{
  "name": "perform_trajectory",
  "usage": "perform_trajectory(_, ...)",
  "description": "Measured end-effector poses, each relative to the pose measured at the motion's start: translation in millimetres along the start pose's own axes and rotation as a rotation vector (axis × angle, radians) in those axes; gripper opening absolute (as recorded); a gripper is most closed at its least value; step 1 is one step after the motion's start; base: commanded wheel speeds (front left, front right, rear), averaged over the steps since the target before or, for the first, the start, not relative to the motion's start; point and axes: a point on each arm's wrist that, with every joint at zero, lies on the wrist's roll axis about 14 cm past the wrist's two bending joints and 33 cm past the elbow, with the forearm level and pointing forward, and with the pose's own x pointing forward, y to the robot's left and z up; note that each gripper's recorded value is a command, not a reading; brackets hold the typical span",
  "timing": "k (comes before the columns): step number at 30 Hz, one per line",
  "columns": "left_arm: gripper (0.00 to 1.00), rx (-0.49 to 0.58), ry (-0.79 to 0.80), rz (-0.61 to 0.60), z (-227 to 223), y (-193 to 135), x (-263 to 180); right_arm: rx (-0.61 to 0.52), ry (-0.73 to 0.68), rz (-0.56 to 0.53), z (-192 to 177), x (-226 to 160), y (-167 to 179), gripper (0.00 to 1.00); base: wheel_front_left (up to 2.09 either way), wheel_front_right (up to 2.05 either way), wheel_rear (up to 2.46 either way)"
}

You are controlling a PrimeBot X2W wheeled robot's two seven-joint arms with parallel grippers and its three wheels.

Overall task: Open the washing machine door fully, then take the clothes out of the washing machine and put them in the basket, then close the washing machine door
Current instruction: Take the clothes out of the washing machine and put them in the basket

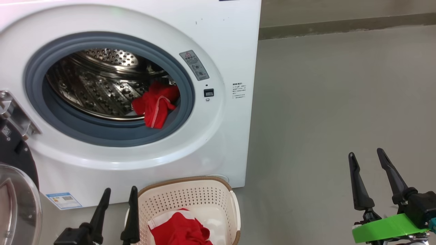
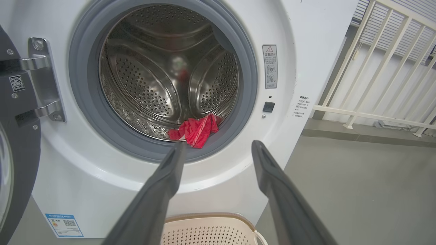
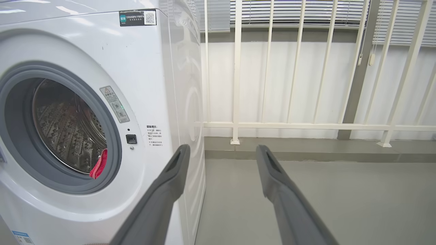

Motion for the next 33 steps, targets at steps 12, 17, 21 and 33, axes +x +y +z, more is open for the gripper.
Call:
perform_trajectory(12, 1.00, 0.007, 0.003, 0.027, -1.0, 3.6, -4.2, -0.006, -0.004, -0.008, 1.5, -0.6, -2.7, 1.00, 0.00, 0.00, 0.00)
perform_trajectory(17, 1.00, 0.010, 0.011, 0.037, -3.6, 4.6, -3.4, -0.007, 0.004, -0.007, -0.9, -0.5, -2.5, 1.00, 0.00, 0.00, 0.00)
perform_trajectory(21, 1.00, 0.014, 0.026, 0.057, -8.5, 7.8, -3.2, -0.005, 0.014, 0.004, -4.3, 0.1, 1.5, 1.00, 0.00, 0.00, 0.00)
perform_trajectory(33, 1.00, 0.031, 0.018, 0.098, -9.3, 15.8, 17.5, -0.016, 0.066, 0.014, -22.3, 7.9, 5.0, 1.00, 0.00, 0.00, 0.00)
